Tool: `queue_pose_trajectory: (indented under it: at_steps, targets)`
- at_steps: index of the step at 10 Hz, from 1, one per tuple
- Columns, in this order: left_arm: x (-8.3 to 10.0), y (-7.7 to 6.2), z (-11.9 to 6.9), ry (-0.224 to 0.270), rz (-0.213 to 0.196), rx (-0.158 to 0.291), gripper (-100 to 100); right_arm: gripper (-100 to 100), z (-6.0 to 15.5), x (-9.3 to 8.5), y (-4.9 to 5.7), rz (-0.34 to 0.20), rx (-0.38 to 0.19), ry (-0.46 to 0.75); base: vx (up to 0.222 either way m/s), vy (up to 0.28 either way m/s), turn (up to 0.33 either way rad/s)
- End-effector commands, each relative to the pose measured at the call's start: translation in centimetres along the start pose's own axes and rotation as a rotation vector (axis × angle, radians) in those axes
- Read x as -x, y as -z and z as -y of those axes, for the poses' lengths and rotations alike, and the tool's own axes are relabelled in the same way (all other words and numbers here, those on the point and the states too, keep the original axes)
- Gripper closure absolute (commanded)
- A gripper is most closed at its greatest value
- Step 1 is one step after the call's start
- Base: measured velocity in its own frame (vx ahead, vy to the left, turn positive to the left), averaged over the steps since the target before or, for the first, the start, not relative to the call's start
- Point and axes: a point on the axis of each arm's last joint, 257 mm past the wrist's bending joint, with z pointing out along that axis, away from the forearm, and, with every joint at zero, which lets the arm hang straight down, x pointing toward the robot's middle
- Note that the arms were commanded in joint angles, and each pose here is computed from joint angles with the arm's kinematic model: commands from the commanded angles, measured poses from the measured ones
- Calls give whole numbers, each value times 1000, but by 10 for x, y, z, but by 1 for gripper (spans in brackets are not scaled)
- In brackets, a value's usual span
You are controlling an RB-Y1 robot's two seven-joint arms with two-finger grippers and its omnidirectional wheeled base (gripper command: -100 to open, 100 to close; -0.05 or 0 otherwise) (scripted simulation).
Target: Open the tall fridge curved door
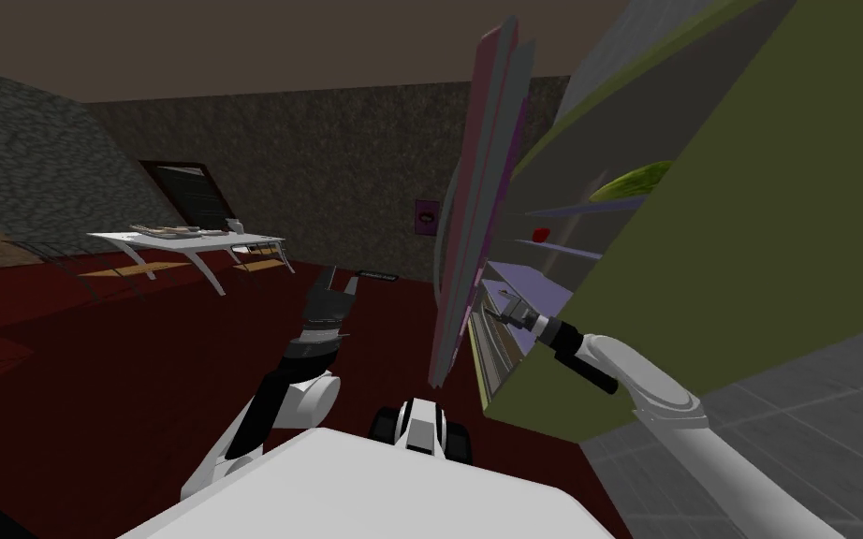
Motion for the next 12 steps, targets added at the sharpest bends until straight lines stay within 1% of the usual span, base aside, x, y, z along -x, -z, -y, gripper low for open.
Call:
queue_pose_trajectory:
  at_steps: [1, 2, 3, 4, 5, 6, 7, 8, 9, 10, 11, 12]
  targets:
    - [0, 0, 0, 0, 0, 0, 0, -100, 26, -13, 7, -88, 2, 133, -50, 55, 79]
    - [0, 0, 0, 0, 0, 0, 0, -100, 44, -18, 10, -126, -7, 194, -61, 48, 139]
    - [0, 0, 0, 0, 0, 0, 0, -100, 49, -23, 15, -159, -1, 237, -57, 43, 98]
    - [0, 0, 0, 0, 0, 0, 0, -100, 70, -27, 20, -204, -11, 303, -58, 52, 152]
    - [0, 0, 0, 0, 0, 0, 0, -100, 75, -30, 24, -230, -6, 338, -50, 40, 81]
    - [0, 0, 0, 0, 0, 0, 0, -100, 96, -35, 31, -277, -18, 404, -66, 51, 158]
    - [0, 0, 0, 0, 0, 0, 0, -100, 102, -36, 36, -302, -14, 436, -57, 37, 81]
    - [0, 0, 0, 0, 0, 0, 0, -100, 125, -38, 45, -354, -26, 505, -61, 46, 158]
    - [0, 0, 0, 0, 0, 0, 0, -100, 130, -39, 49, -374, -23, 531, -53, 44, 88]
    - [0, 0, 0, 0, 0, 0, 0, -100, 154, -41, 60, -430, -36, 601, -61, 46, 123]
    - [0, 0, 0, 0, 0, 0, 0, -100, 158, -40, 64, -447, -34, 622, -54, 39, 89]
    - [0, 0, 0, 0, 0, 0, 0, -100, 182, -39, 76, -501, -48, 686, -61, 48, 130]
